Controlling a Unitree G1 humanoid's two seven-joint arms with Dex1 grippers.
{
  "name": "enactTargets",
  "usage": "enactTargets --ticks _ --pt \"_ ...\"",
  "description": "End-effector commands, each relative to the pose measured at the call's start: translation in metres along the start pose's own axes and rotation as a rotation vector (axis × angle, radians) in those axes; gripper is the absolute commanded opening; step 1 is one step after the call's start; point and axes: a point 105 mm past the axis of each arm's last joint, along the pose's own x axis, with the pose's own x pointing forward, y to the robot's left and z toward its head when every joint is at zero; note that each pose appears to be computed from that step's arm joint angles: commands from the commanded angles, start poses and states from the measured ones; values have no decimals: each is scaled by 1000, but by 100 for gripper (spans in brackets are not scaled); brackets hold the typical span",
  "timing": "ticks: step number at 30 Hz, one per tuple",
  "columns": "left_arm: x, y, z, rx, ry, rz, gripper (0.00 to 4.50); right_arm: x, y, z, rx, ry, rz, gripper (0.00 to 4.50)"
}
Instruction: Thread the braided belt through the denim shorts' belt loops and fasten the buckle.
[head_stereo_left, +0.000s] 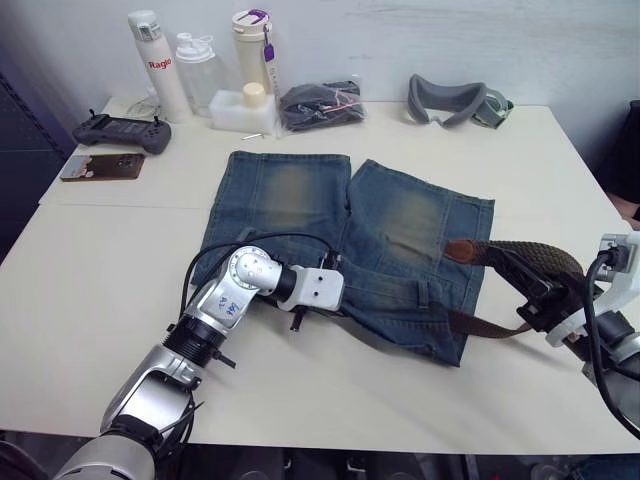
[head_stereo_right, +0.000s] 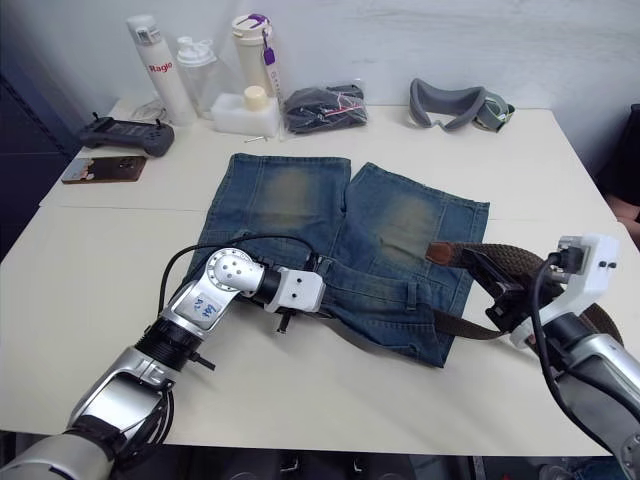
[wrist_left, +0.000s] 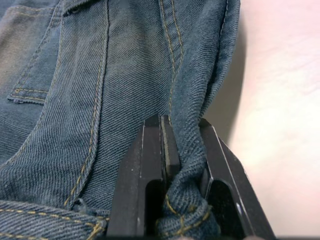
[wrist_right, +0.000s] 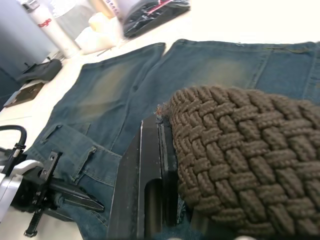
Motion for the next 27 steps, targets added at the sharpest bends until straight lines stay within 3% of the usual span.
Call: enactTargets --ticks 1,6,8,10,16,20,24,27 --pt "19 -5 16 17 -43 -35 5 -5 3 9 3 -32 -2 0" --pt "21 -10 21 7 -55 -85 5 -15 1 9 -26 -3 -26 0" --pt "14 -13 18 -24 -52 -110 108 -19 -2 8 -42 25 -43 0" --pt "5 -13 17 -70 -54 -123 176 -20 -3 8 -62 52 -44 0" --pt "-38 19 39 -300 -202 -54 444 -16 -4 6 -67 135 -18 0" --pt "-66 33 52 -403 -293 12 444 -8 -9 -3 -12 218 -6 0" --pt "-85 38 62 -468 -355 73 444 -6 -35 -11 65 276 -110 0" --pt "-87 36 63 -474 -343 108 444 -6 -47 -19 96 319 -149 0"
